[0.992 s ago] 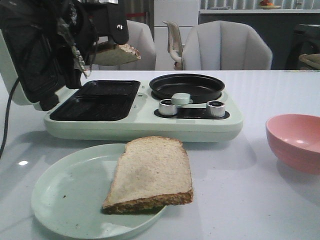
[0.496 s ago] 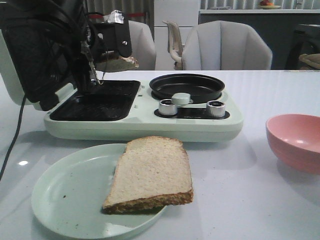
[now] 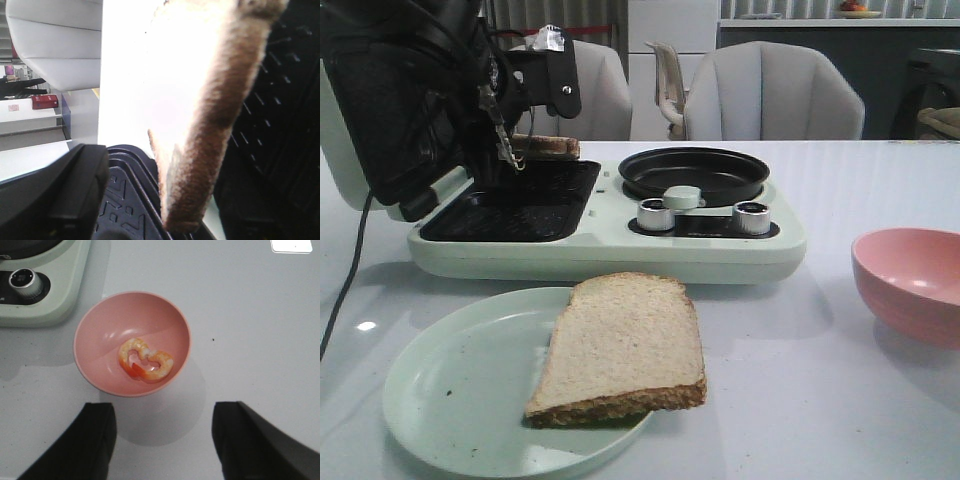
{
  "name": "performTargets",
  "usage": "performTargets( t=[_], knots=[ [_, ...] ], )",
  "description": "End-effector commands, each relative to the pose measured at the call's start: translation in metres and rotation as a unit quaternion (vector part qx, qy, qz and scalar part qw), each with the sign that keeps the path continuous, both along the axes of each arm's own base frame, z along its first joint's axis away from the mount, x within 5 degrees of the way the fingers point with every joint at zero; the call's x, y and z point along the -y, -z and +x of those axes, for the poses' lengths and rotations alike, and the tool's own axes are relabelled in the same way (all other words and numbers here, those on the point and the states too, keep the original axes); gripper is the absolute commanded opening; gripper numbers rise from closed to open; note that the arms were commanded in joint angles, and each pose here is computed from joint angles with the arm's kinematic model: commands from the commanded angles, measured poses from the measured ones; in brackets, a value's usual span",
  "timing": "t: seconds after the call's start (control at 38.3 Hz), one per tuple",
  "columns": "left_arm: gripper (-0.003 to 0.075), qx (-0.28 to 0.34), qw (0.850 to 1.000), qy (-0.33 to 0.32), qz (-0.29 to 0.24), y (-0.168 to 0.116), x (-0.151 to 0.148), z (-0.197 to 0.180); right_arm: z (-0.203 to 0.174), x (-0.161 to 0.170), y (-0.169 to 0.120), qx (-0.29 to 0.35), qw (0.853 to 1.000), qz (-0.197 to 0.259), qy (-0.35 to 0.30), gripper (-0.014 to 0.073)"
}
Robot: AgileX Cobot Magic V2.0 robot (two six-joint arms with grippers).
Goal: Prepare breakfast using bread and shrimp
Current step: 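Lower the held bread onto the far waffle plate and release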
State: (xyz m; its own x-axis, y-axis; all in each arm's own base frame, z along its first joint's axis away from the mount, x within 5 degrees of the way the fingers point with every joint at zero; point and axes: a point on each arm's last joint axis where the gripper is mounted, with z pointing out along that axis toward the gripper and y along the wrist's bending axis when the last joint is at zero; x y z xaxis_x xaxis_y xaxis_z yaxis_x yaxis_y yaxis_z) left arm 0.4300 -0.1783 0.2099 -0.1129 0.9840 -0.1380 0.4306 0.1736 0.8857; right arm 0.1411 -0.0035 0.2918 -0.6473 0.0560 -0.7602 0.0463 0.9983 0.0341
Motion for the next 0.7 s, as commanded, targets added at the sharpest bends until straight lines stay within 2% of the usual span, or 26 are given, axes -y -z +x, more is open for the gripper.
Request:
performTargets(
  t=[0.0, 0.26, 0.68],
  knots=[
    [0.0508, 0.05, 0.999, -0.006, -0.007, -0.039, -0.004, 0.0, 0.006, 0.001, -0.017, 0.053, 0.999, -0.006, 0.002, 0.0527],
    [0.0508, 0.053, 0.998, -0.014, -0.003, -0.04, -0.004, -0.002, 0.006, 0.001, -0.017, 0.053, 0.999, -0.006, 0.002, 0.0527],
    [0.0508, 0.056, 0.997, -0.01, -0.048, -0.077, 0.002, -0.057, 0.006, 0.001, -0.017, 0.053, 0.999, -0.006, 0.002, 0.0527]
  ],
)
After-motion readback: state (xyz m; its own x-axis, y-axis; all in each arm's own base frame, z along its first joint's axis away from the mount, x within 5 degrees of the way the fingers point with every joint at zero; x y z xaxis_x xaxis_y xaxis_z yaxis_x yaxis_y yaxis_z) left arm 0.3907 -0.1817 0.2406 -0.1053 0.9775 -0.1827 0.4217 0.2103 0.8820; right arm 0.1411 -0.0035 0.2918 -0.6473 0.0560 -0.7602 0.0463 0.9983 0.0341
